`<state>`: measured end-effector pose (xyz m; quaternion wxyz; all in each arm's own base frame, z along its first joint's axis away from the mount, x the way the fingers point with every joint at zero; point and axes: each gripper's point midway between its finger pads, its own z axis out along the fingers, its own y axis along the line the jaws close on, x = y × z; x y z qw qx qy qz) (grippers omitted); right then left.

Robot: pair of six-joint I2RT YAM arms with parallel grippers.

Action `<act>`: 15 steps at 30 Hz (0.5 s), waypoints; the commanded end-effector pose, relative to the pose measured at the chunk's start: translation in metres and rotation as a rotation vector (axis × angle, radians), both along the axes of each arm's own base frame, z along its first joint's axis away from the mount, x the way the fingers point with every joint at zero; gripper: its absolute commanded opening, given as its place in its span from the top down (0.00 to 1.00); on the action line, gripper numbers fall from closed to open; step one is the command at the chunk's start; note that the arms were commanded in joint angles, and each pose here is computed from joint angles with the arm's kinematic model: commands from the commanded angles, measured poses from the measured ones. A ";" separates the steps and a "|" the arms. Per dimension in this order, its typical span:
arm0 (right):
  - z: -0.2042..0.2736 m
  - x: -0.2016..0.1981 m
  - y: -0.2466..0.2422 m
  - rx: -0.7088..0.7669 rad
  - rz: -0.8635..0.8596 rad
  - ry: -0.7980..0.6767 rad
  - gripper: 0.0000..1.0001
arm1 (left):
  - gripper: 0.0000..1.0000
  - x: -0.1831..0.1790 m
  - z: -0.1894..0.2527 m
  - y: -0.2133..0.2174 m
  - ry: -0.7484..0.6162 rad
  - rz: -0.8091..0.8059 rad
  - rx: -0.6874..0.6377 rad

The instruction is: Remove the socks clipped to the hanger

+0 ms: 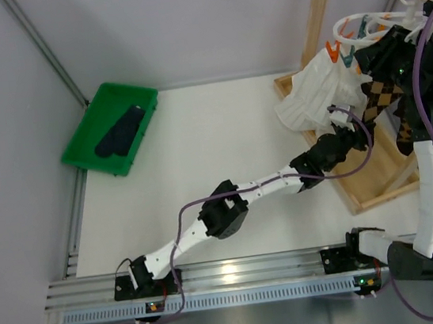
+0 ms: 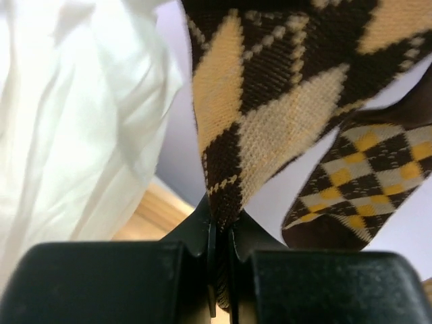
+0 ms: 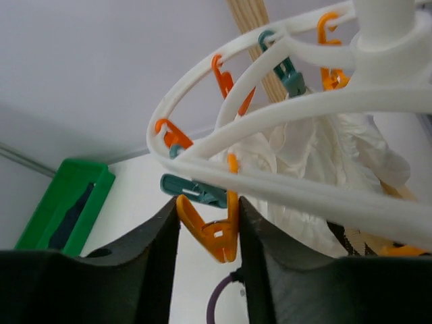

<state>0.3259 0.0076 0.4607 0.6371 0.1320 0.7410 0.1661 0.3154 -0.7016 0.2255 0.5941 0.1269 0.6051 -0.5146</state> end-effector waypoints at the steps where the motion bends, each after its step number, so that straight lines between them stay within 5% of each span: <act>1: -0.022 -0.019 0.010 -0.003 0.037 0.102 0.61 | 1.00 -0.011 0.086 0.020 -0.042 -0.038 -0.125; 2: -0.025 -0.021 0.010 -0.007 0.034 0.114 0.48 | 1.00 -0.011 0.089 0.022 -0.029 -0.056 -0.129; 7: -0.036 -0.030 0.008 -0.037 0.031 0.147 0.24 | 1.00 -0.054 0.102 0.038 -0.024 -0.290 -0.067; 15: -0.033 -0.048 0.019 -0.008 0.068 0.123 0.15 | 1.00 -0.102 0.121 0.096 0.067 -0.604 -0.026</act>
